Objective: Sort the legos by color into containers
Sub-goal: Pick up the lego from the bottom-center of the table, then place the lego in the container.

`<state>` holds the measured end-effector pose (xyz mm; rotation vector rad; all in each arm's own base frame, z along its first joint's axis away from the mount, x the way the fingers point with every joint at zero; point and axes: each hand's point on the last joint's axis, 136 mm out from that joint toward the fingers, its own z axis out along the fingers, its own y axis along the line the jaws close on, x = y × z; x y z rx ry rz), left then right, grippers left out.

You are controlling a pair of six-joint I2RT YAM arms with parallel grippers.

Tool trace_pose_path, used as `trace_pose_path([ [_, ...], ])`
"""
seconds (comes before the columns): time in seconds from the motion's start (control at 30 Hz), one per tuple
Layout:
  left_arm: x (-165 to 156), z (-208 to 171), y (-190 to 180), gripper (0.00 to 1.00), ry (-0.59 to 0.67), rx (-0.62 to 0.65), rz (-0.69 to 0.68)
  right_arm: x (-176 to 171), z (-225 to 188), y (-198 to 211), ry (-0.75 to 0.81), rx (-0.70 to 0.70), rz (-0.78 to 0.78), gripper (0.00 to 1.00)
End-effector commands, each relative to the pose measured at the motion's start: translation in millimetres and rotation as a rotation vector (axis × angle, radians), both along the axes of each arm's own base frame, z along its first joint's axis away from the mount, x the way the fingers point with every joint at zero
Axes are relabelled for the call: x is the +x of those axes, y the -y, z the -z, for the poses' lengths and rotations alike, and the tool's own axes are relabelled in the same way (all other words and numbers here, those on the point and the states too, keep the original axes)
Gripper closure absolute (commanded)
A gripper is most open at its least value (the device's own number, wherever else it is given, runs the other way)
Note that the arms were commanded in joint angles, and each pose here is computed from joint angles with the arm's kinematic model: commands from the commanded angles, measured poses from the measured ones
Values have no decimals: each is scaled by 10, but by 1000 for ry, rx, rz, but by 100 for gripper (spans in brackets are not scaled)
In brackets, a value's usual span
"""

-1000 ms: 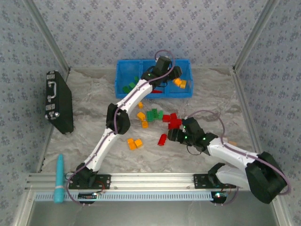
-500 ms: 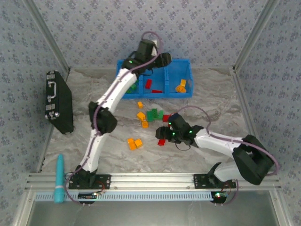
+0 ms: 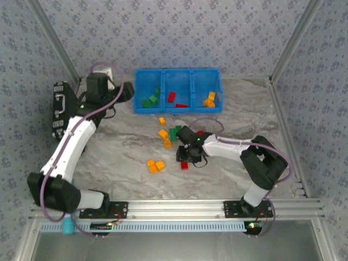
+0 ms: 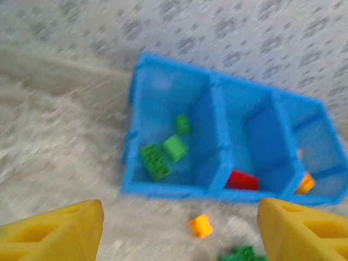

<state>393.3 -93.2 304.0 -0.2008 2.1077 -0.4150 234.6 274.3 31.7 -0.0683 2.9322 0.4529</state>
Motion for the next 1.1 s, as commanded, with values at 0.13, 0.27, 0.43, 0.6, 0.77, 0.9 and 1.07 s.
trace_pose_path([
  [0.13,-668,262,-339,25,-54,20,-31,325,-186,48,7,-128,-141,70],
  [0.27,-962,557,-174,25,-128,-87,38,835,-529,151,87,-158,-145,71],
  [0.43,-1303,1049,-51,25,-278,-203,52,1785,-1126,361,289,-200,-106,71],
  [0.6,-1577,1459,91,25,-389,-265,25,2678,-1526,303,536,-184,-81,71],
  [0.77,-1816,1823,245,26,-495,-279,14,3223,-1593,21,700,-172,-122,71],
  [0.9,-1922,2003,310,26,-539,-305,-10,3493,-1484,-98,735,-160,-122,71],
  [1.07,-1981,2112,359,26,-574,-312,-32,3678,-1369,-157,767,-141,-106,70],
])
